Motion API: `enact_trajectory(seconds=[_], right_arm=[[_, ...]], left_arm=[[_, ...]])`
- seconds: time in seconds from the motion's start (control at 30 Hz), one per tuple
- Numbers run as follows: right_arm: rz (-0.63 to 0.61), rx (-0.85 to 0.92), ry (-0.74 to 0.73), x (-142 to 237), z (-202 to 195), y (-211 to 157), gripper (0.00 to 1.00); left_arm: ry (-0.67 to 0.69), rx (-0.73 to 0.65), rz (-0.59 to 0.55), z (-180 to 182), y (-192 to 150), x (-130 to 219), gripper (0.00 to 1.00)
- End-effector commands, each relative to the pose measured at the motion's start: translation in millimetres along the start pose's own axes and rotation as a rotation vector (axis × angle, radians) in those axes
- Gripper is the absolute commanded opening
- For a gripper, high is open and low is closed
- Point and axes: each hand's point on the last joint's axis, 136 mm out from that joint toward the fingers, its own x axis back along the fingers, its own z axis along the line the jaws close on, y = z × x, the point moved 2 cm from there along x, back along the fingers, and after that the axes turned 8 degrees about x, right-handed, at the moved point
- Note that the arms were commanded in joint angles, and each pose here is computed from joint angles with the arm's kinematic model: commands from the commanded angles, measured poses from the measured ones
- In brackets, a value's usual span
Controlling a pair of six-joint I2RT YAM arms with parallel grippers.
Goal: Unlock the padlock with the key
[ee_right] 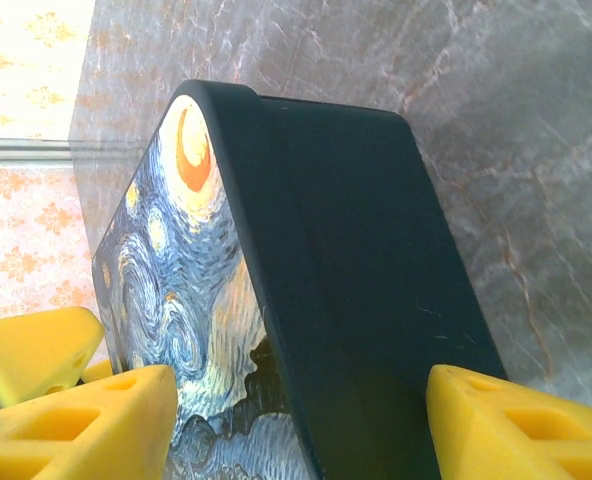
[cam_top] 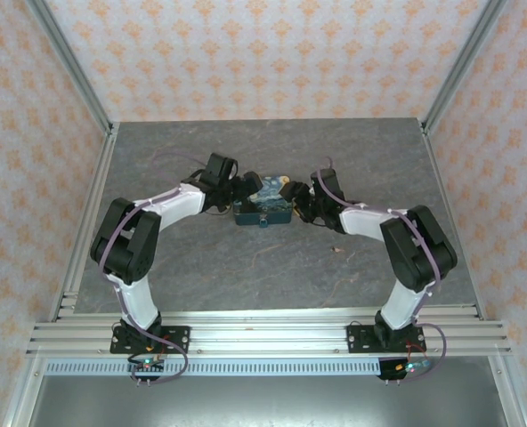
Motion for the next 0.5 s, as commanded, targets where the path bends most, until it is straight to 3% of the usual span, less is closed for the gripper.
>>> enact_trajectory(seconds=[0.0,0.1,0.17,0.23,0.3,0.47], right_arm=[[-0.035,0.025,0.081,12,23,-2,0.67],[-0.045,0.031,0.068,19,18,-6,0.67],[-0.057,0.051,0.037,25,14,-5,0.73],[-0.081,0.078,-0.006,35,11,-2,0.83],[-0.114,0.112,-0.052,46,9,4,0.99],[-0.142,0.225,-0.194,80,6,26,0.99]], left_arm=[[-0.069,-0.006,-0.013,-18,-11,13,0.99],[-0.072,-0.002,-0.018,-15,-16,15,0.99],[-0.056,-0.010,-0.033,-11,-15,18,1.00],[-0.039,-0.039,-0.058,-11,-11,27,1.00],[-0.032,-0.067,-0.091,-14,-5,40,1.00],[-0.015,-0.137,-0.182,-25,13,85,1.00]])
